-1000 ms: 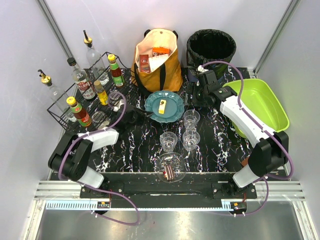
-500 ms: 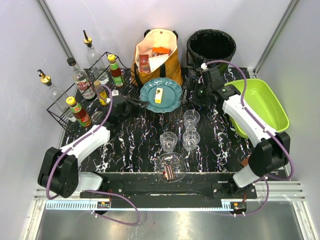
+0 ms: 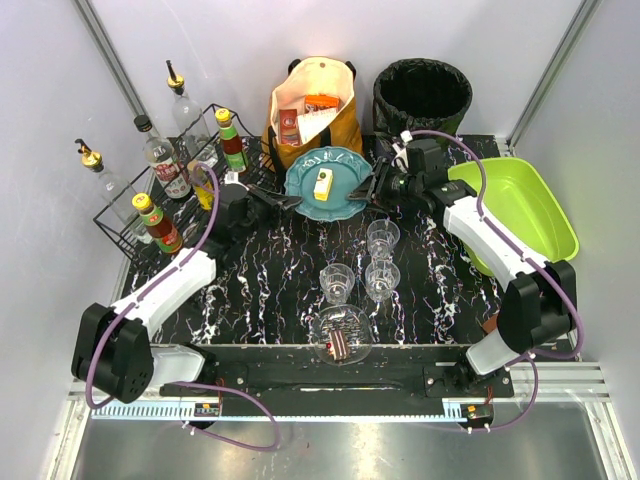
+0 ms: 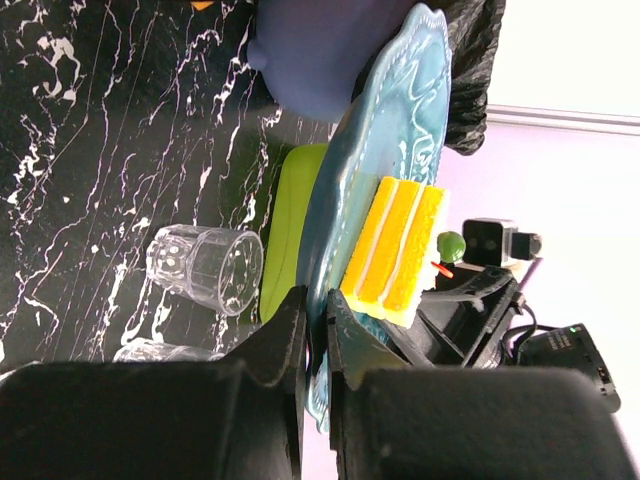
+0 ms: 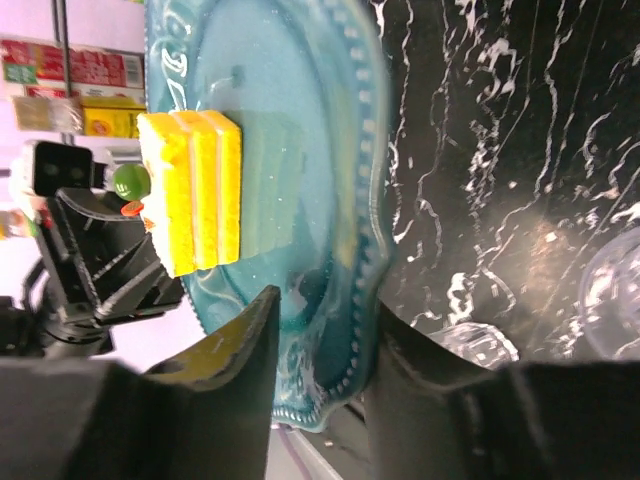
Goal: Clear the kitchen counter
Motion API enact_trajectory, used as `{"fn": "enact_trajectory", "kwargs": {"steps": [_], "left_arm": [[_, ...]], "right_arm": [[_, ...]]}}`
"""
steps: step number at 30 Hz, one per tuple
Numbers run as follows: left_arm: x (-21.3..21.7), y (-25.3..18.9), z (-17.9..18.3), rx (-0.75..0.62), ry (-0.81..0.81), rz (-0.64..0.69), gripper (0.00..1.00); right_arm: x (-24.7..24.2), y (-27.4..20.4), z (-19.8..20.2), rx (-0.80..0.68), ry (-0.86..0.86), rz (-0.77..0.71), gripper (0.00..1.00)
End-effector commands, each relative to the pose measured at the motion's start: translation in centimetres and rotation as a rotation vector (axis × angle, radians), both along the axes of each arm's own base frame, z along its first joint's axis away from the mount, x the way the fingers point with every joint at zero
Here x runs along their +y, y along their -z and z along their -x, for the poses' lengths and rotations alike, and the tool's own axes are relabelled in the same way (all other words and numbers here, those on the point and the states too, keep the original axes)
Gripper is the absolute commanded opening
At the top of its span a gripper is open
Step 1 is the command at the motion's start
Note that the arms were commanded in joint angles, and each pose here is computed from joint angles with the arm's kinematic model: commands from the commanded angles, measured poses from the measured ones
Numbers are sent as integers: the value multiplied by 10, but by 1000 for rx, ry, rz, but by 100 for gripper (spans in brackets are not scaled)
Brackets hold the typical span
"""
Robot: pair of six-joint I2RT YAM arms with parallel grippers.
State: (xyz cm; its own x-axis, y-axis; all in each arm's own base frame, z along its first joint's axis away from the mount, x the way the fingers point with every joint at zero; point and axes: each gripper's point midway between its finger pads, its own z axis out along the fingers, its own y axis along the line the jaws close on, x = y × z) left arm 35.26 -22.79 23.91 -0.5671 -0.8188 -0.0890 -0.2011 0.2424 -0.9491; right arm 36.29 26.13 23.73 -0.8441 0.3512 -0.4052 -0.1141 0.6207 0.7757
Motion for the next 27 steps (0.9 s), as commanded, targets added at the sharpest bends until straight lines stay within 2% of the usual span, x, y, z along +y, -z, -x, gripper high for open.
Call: {"fn": "enact_trajectory", "kwargs": {"steps": [1, 3, 5, 7, 8, 11, 13, 15, 17, 19, 27], "left_arm": [[-7, -137, 10, -335, 59, 200, 0], [-7, -141, 11, -344, 63, 197, 0], [-7, -142, 12, -345, 69, 196, 0], [-8, -142, 13, -342, 76, 190, 0], [-8, -145, 13, -348, 81, 186, 4], [-7, -149, 15, -364, 85, 161, 35], [-5, -155, 16, -396, 81, 120, 59], [-3, -160, 15, -418, 78, 75, 75], [-1, -162, 16, -433, 77, 37, 83], [2, -160, 17, -438, 75, -17, 97], [19, -151, 30, -447, 71, -192, 99]], "right_arm": [[13, -43, 4, -63, -27, -165, 31], [14, -46, 3, -65, -16, -184, 14], [14, -52, 2, -69, -10, -209, 3], [14, -57, 0, -70, 2, -229, 0], [14, -60, -1, -69, 6, -241, 0], [12, -74, -6, -64, 29, -276, 0], [10, -85, -10, -57, 42, -310, 0], [7, -96, -13, -56, 54, -343, 0], [4, -110, -17, -51, 69, -378, 0], [1, -124, -20, -68, 75, -410, 0], [-28, -157, -45, -81, 177, -440, 0]]}}
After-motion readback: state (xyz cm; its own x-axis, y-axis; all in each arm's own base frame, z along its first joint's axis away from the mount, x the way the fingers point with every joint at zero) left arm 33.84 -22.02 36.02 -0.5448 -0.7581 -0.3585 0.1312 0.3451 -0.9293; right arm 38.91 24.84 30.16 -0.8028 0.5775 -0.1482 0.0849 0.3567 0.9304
